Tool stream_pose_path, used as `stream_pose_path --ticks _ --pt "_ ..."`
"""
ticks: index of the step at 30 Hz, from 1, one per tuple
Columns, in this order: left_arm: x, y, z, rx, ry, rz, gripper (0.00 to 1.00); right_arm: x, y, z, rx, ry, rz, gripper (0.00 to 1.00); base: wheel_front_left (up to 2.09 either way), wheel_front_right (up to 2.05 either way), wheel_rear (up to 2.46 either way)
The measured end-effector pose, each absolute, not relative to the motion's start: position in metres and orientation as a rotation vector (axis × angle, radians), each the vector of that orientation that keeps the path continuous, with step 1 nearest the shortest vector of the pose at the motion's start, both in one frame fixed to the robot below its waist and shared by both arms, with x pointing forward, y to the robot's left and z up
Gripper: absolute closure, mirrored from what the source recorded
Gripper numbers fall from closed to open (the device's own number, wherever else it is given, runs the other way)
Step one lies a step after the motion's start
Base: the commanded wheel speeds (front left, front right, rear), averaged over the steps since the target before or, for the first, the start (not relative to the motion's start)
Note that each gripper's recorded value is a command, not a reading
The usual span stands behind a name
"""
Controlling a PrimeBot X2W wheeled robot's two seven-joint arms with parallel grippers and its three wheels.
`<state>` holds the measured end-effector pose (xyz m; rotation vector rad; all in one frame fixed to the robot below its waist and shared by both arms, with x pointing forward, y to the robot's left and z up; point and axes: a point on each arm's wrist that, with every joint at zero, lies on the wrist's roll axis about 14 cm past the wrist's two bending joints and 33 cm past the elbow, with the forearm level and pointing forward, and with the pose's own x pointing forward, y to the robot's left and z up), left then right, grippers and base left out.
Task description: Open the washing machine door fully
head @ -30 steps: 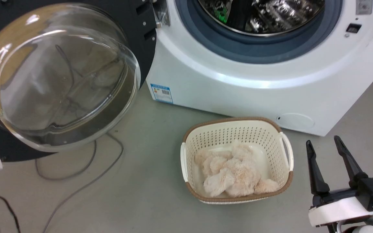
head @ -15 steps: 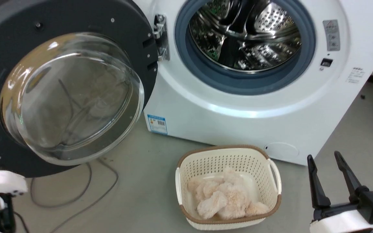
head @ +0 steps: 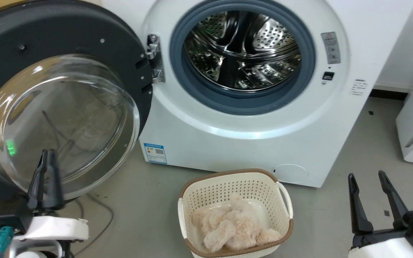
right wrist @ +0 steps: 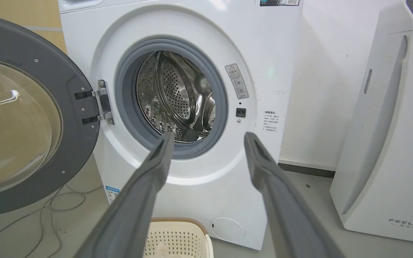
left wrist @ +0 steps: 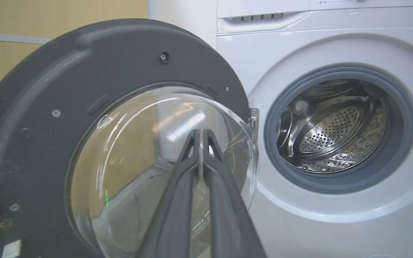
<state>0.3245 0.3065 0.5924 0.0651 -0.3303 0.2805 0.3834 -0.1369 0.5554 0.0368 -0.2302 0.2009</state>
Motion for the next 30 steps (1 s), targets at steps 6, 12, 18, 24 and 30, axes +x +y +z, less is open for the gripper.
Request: stream_pose_path --ticks 6,12,18,24,30 --pt "0.333 0.277 0.589 0.051 -0.326 0.191 0.00 0.374 -0.153 0.559 0.046 -0.242 0.154 0.00 0.00 0.00 0.00" --pt "0.340 0.241 0.583 0.030 -0.317 0.095 0.00 0.365 -0.169 0.562 0.046 -0.252 0.108 0.00 0.00 0.00 0.00" --pt "0.347 0.210 0.571 0.006 -0.280 0.008 0.00 0.355 -0.180 0.559 0.045 -0.246 0.075 0.00 0.00 0.00 0.00" --pt "0.353 0.194 0.556 -0.020 -0.235 -0.037 0.00 0.347 -0.191 0.558 0.047 -0.246 0.041 0.00 0.00 0.00 0.00" --pt "0.356 0.186 0.547 -0.032 -0.208 -0.050 0.00 0.339 -0.199 0.555 0.045 -0.237 0.013 0.00 0.00 0.00 0.00"
